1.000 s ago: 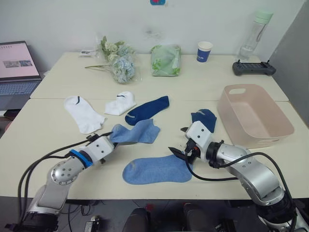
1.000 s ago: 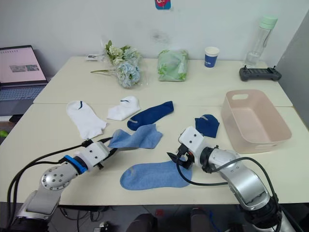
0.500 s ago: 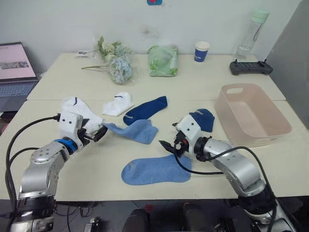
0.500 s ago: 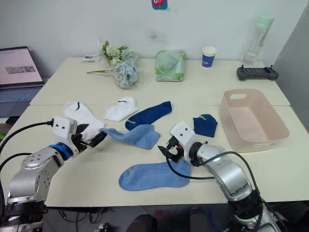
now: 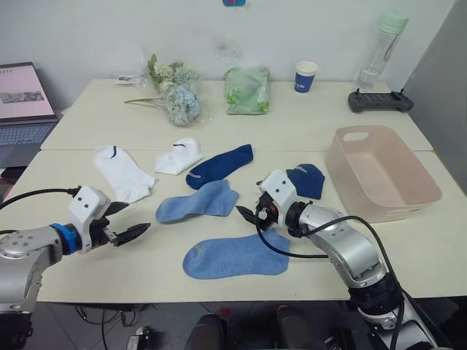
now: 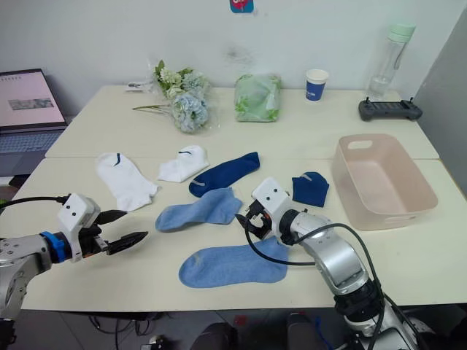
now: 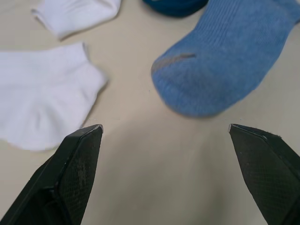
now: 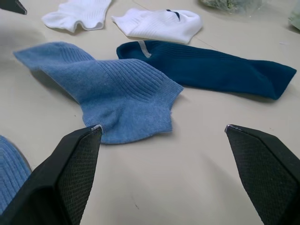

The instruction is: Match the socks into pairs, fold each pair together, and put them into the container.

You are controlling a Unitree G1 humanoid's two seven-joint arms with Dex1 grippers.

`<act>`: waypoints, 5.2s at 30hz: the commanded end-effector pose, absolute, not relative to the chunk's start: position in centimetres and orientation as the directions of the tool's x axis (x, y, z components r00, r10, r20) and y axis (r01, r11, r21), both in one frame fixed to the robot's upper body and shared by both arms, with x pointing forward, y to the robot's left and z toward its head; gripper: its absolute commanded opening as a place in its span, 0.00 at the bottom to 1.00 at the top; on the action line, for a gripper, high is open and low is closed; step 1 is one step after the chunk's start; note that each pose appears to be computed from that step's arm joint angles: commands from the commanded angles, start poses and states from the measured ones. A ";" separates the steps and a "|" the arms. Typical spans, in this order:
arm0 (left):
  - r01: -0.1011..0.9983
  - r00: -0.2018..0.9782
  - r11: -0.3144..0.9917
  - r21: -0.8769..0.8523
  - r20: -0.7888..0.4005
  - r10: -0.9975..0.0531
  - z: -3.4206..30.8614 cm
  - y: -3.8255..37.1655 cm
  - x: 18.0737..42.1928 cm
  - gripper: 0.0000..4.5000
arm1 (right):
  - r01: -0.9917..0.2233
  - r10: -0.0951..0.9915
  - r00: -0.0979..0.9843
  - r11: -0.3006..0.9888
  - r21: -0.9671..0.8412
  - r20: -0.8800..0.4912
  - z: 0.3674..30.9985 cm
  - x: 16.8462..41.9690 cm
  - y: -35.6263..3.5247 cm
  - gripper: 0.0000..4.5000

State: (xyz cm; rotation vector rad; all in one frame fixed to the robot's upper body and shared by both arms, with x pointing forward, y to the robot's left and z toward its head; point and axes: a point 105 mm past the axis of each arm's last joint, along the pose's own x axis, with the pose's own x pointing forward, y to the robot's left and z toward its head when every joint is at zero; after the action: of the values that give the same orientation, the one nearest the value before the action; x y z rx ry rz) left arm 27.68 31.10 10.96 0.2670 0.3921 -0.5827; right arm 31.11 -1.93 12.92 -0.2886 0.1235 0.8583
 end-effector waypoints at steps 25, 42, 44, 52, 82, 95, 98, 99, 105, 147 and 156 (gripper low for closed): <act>0.505 0.763 0.860 -0.074 -0.428 -0.484 7.6 23.6 31.1 0.44 | -0.679 0.649 0.728 0.726 -0.105 -0.220 10.0 35.6 1.3 1.00; 0.517 0.800 0.855 -0.024 -0.341 -0.494 9.0 22.7 31.6 0.00 | -0.744 0.720 0.668 0.657 -0.122 -0.187 10.8 34.7 3.5 0.00; 0.569 0.777 0.822 -0.025 -0.310 -0.547 10.4 21.5 31.5 0.00 | -0.736 0.716 0.677 0.667 -0.117 -0.169 11.5 34.5 2.7 0.00; 0.635 0.748 0.773 -0.003 -0.251 -0.615 12.4 17.1 32.2 0.00 | -0.672 0.651 0.739 0.729 -0.127 -0.173 13.1 33.9 -2.7 0.00; 0.466 0.865 0.884 0.039 -0.230 -0.445 11.8 22.4 31.9 0.95 | -0.579 0.525 0.794 0.806 -0.118 -0.307 10.6 33.0 -8.6 0.72; 0.540 0.786 0.834 -0.115 -0.285 -0.548 9.1 18.4 31.2 1.00 | -0.568 0.521 0.812 0.809 -0.153 -0.262 11.3 33.1 -8.8 0.99; 0.557 0.783 0.826 -0.083 -0.279 -0.556 8.7 16.9 31.4 1.00 | -0.567 0.519 0.813 0.808 -0.157 -0.265 11.3 33.1 -8.8 0.99; 0.561 0.785 0.825 -0.068 -0.273 -0.556 8.7 16.5 31.5 1.00 | -0.567 0.518 0.813 0.809 -0.157 -0.266 11.2 33.1 -8.8 0.99; 0.562 0.794 0.825 -0.055 -0.244 -0.557 8.7 15.3 31.6 1.00 | -0.556 0.506 0.816 0.819 -0.142 -0.278 10.6 33.3 -8.7 0.99; 0.568 0.798 0.821 -0.061 -0.206 -0.567 12.1 17.1 32.2 0.00 | -0.600 0.583 0.788 0.799 -0.035 -0.197 12.8 32.5 -7.5 0.00; 0.661 0.709 0.737 -0.140 -0.207 -0.674 14.2 16.9 26.8 0.00 | -0.685 0.675 0.712 0.728 0.020 -0.196 14.8 28.7 -8.2 0.00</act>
State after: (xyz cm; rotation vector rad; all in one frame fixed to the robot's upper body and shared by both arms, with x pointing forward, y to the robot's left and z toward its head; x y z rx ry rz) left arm 27.82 17.27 12.35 -0.0746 0.3009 -0.6989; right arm 29.86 -8.35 12.91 -0.0615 0.2517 0.7055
